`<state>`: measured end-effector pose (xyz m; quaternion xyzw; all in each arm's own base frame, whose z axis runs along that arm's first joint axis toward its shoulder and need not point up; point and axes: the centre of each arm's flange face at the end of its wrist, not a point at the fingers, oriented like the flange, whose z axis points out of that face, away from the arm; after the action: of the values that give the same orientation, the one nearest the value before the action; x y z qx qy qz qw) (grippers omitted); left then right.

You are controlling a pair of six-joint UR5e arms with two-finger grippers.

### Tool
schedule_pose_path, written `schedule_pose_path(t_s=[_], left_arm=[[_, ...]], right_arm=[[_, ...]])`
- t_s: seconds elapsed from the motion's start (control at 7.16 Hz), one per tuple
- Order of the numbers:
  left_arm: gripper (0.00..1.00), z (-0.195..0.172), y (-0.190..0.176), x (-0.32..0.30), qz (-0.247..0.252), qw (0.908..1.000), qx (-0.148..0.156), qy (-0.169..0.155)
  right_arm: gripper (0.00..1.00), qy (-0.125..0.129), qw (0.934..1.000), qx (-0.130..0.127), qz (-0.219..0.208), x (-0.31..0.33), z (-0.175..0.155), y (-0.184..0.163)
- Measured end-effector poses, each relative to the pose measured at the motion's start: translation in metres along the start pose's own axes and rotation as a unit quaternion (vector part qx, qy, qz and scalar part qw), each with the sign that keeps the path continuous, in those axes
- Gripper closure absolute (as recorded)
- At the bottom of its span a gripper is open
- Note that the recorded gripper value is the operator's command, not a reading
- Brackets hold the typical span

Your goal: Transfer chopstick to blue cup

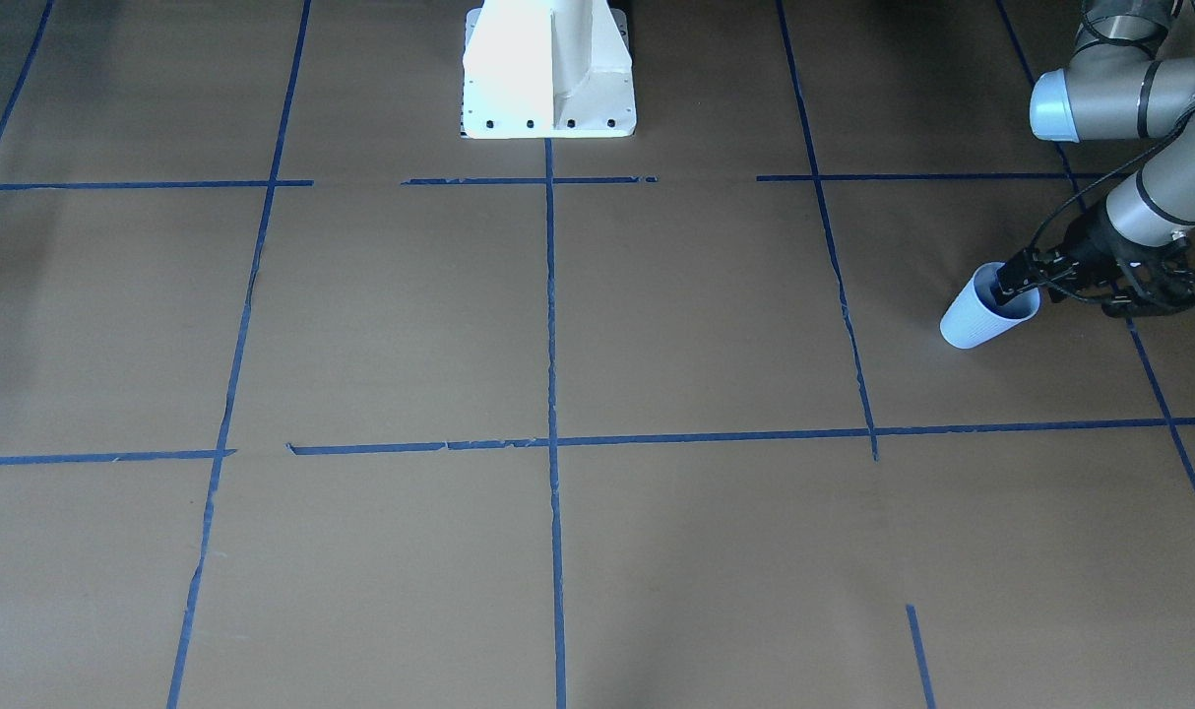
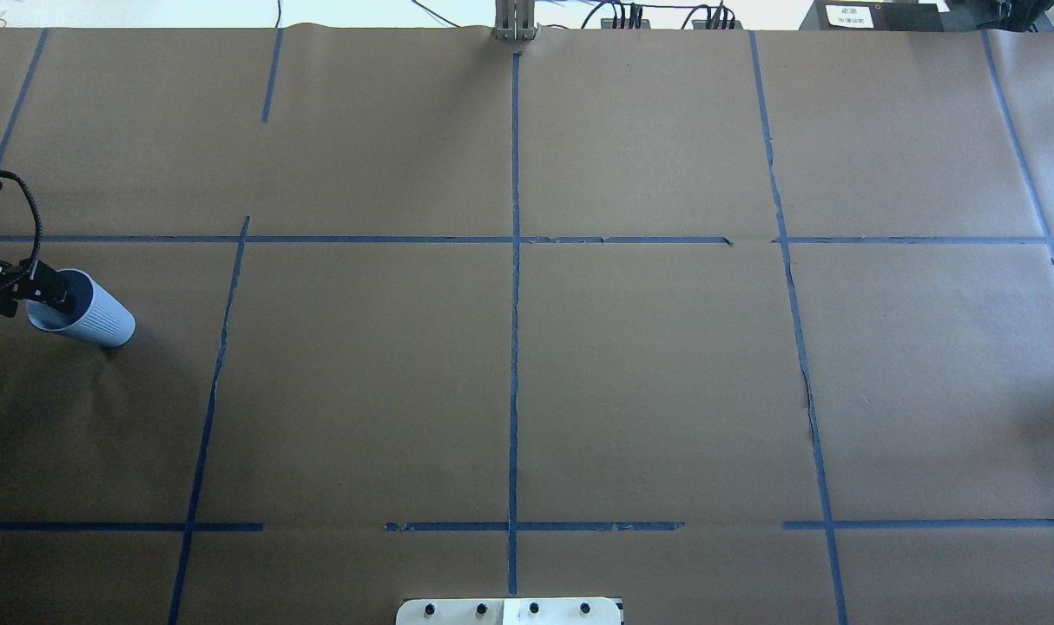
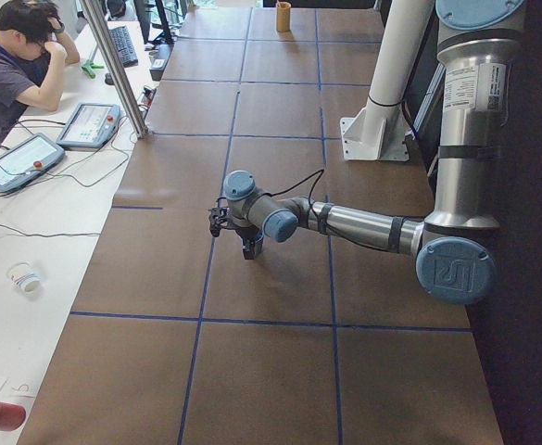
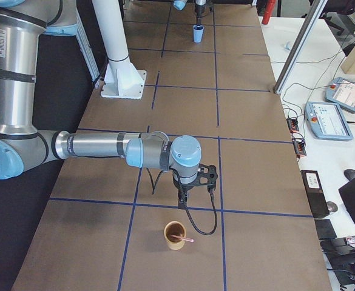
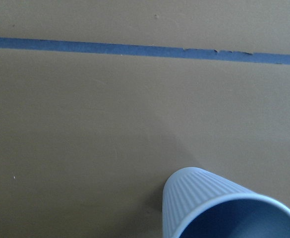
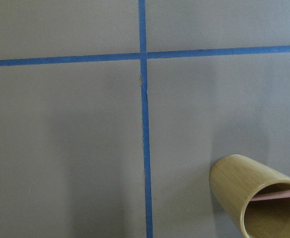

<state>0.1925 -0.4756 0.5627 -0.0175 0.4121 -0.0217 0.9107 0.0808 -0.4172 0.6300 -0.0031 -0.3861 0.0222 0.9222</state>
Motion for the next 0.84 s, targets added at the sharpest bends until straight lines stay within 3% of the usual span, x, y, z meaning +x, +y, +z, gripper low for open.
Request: schedule_pose_path(t_s=[0.28, 0.84], left_arm=[[0.98, -0.002, -0.001, 0.003, 0.000, 1.0000, 0.004, 0.001], [0.99, -0.046, -0.001, 0.043, -0.007, 0.9999, 0.007, 0.011]], right_arm=[[0.00, 0.000, 1.0000, 0.000, 0.001, 0.000, 0.000, 0.000], [0.00, 0.000, 1.0000, 0.003, 0.002, -0.002, -0.002, -0.003]])
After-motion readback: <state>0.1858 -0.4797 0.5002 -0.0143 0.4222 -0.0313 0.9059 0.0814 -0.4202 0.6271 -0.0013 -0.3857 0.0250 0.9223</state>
